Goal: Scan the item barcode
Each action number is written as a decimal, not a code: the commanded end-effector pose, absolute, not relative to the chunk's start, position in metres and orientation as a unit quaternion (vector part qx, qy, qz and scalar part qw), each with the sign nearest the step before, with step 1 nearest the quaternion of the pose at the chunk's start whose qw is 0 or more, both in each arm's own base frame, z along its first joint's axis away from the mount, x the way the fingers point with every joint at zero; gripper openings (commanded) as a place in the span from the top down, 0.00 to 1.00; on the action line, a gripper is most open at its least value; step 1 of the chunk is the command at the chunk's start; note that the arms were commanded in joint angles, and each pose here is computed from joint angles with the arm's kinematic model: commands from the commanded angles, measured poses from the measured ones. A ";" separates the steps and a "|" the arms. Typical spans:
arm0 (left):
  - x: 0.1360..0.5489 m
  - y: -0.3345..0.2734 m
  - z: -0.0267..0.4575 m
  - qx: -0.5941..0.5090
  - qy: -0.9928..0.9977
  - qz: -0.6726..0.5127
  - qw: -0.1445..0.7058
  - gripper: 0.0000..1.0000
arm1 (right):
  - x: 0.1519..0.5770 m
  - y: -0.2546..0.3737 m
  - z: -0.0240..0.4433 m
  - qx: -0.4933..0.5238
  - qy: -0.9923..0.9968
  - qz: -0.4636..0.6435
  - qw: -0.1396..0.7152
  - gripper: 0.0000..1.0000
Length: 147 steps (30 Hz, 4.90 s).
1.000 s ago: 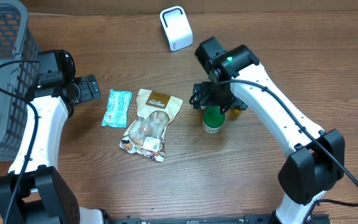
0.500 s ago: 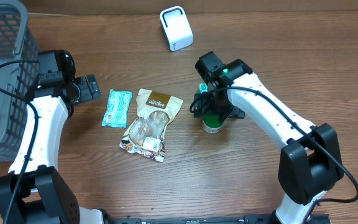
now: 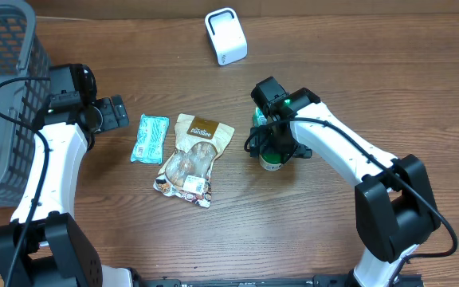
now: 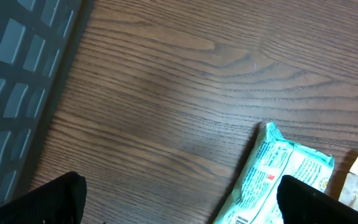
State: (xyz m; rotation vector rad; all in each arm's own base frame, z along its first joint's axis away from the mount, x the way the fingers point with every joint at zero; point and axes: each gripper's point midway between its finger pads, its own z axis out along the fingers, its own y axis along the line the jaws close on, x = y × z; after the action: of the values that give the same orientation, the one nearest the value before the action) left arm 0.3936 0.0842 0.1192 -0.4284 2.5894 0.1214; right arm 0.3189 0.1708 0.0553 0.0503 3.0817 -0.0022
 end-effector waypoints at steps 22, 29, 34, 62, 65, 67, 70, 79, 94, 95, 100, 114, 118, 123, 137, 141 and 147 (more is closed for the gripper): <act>0.399 0.083 0.133 -0.150 0.949 0.048 0.272 0.00 | 0.307 0.204 0.057 -0.024 0.999 0.019 0.038 0.24; 0.399 0.083 0.133 -0.150 0.949 0.048 0.272 0.00 | 0.293 0.230 0.057 -0.034 0.998 0.026 0.043 0.26; 0.399 0.083 0.133 -0.150 0.949 0.048 0.272 0.00 | 0.290 0.235 0.057 -0.041 0.998 0.025 0.046 0.29; 0.399 0.083 0.133 -0.150 0.949 0.048 0.272 0.01 | 0.327 0.232 0.063 0.094 0.986 0.017 0.133 0.00; 0.399 0.083 0.133 -0.150 0.949 0.048 0.272 0.01 | 0.326 0.240 0.063 0.092 0.987 0.035 0.127 0.00; 0.399 0.083 0.133 -0.150 0.949 0.048 0.272 0.00 | 0.326 0.240 0.063 0.092 0.987 0.035 0.128 0.00; 0.399 0.083 0.133 -0.150 0.949 0.048 0.272 0.00 | 0.326 0.239 0.063 0.088 0.987 0.035 0.127 0.01; 0.399 0.083 0.133 -0.150 0.949 0.048 0.272 0.00 | 0.316 0.231 0.061 0.234 0.966 0.032 0.104 0.16; 0.399 0.083 0.133 -0.150 0.949 0.048 0.272 0.01 | 0.310 0.225 0.059 0.233 0.968 0.017 0.094 0.29; 0.399 0.083 0.133 -0.150 0.949 0.048 0.272 0.01 | 0.310 0.225 0.059 0.230 0.969 0.017 0.094 0.32; 0.399 0.083 0.133 -0.150 0.949 0.048 0.272 0.00 | 0.309 0.225 0.059 0.210 0.973 0.013 0.093 0.40; 0.399 0.083 0.133 -0.150 0.949 0.048 0.272 0.00 | 0.309 0.223 0.059 -0.065 0.993 -0.017 0.093 0.41; 0.399 0.083 0.133 -0.150 0.949 0.048 0.272 0.00 | 0.310 0.224 0.059 -0.085 0.992 -0.018 0.095 0.40; 0.399 0.083 0.133 -0.150 0.949 0.048 0.272 0.00 | 0.312 0.225 0.060 -0.085 0.991 -0.015 0.099 0.41; 0.399 0.083 0.133 -0.150 0.949 0.048 0.272 0.00 | 0.314 0.228 0.060 -0.069 0.992 -0.009 0.105 0.21; 0.399 0.083 0.133 -0.150 0.949 0.048 0.272 0.00 | 0.313 0.227 0.060 -0.042 0.994 -0.007 0.104 0.21; 0.399 0.083 0.133 -0.150 0.949 0.048 0.272 0.01 | 0.312 0.226 0.051 -0.040 0.995 -0.013 0.093 0.20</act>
State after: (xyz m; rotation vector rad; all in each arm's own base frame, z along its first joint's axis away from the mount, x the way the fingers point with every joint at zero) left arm 0.3936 0.0842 0.1192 -0.4284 2.5894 0.1214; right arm 0.3122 0.2287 0.0592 -0.1391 2.9394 -0.0139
